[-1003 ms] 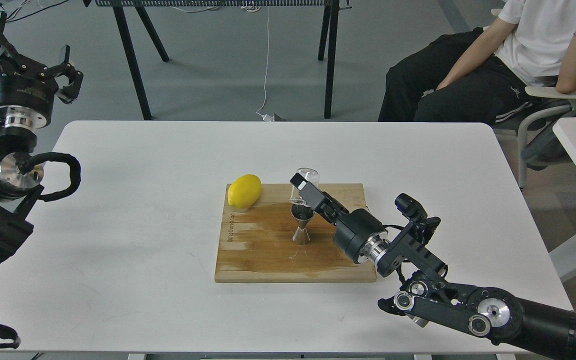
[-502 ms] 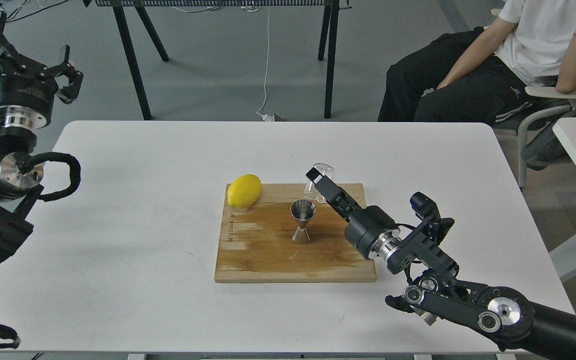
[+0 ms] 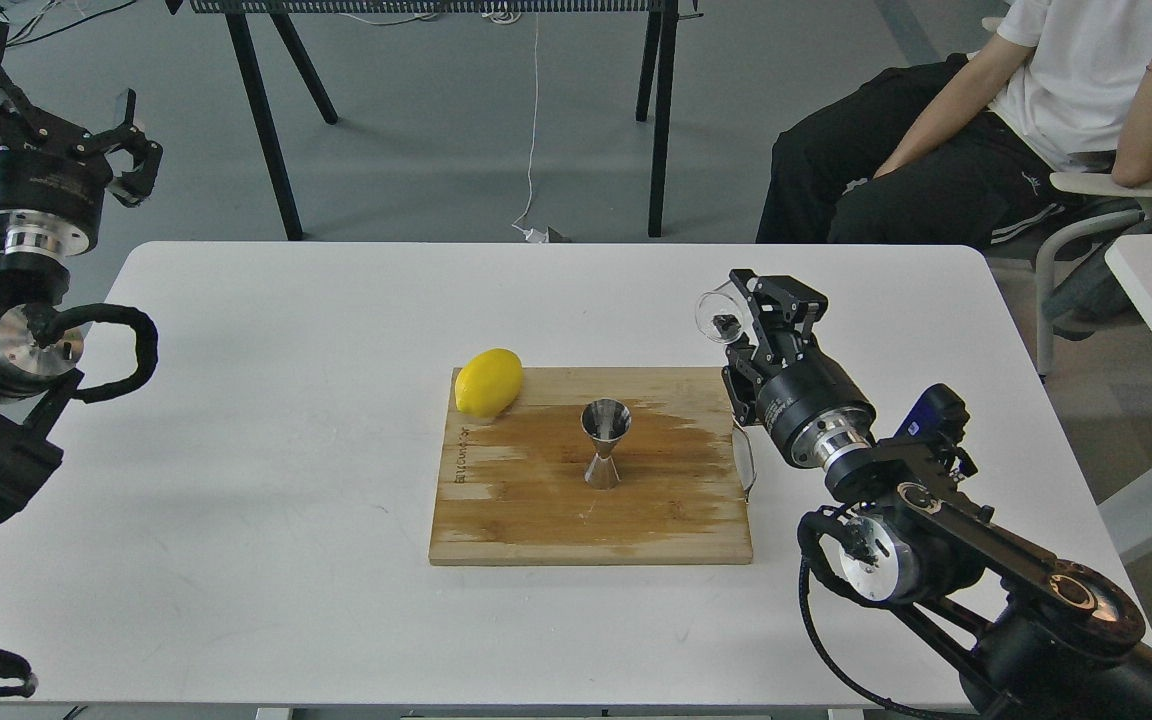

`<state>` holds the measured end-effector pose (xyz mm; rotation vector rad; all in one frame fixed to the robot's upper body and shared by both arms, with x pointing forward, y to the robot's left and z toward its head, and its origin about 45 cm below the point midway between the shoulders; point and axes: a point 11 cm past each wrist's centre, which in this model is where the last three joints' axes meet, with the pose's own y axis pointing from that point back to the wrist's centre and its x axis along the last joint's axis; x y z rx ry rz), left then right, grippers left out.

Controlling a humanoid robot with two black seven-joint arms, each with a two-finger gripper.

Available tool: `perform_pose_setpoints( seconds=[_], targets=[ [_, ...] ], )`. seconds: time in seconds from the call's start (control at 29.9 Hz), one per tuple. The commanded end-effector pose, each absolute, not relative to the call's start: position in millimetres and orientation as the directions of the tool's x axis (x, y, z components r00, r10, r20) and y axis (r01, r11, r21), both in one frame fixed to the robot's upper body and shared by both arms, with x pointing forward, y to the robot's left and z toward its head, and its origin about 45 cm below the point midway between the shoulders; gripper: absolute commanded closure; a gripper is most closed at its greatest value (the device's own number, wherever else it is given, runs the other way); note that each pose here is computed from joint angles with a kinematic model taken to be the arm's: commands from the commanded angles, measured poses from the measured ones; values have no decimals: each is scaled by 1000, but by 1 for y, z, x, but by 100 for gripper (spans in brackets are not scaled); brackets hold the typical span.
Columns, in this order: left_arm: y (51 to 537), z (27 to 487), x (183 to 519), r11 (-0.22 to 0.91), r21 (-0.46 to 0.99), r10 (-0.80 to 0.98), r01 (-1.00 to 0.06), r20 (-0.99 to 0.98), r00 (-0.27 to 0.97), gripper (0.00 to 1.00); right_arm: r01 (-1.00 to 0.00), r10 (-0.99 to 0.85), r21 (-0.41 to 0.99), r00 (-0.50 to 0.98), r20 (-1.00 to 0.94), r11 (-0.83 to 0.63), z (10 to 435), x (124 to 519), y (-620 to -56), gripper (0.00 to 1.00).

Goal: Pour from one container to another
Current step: 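Turn the glass cup upright and carry it back off the board, then lower the glass cup onto the table and open the right gripper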

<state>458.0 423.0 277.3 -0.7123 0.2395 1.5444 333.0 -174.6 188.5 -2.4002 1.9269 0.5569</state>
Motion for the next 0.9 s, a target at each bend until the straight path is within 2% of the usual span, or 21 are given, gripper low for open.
perform_pose_setpoints(
  seconds=[0.0,0.2,0.4,0.64,0.87],
  targets=[
    [421,277,459,-121,-266,822,-956,-567,54,0,-943,-906,277,52,-420,-183,182,337,-194,70],
    [420,276,458,-117,-264,823,-957,-565,55,0,-892,-769,445,-227,-597,-82,152,343,-242,70],
    [420,276,459,-117,-265,823,-957,-565,56,0,-851,-646,508,-315,-695,-133,121,342,-280,70],
    [418,275,459,-115,-262,822,-958,-566,56,0,-818,-410,509,-381,-829,-269,91,331,-311,70],
    [419,275,459,-116,-263,822,-958,-566,56,0,-820,-311,492,-405,-860,-292,64,318,-333,70]
  ],
)
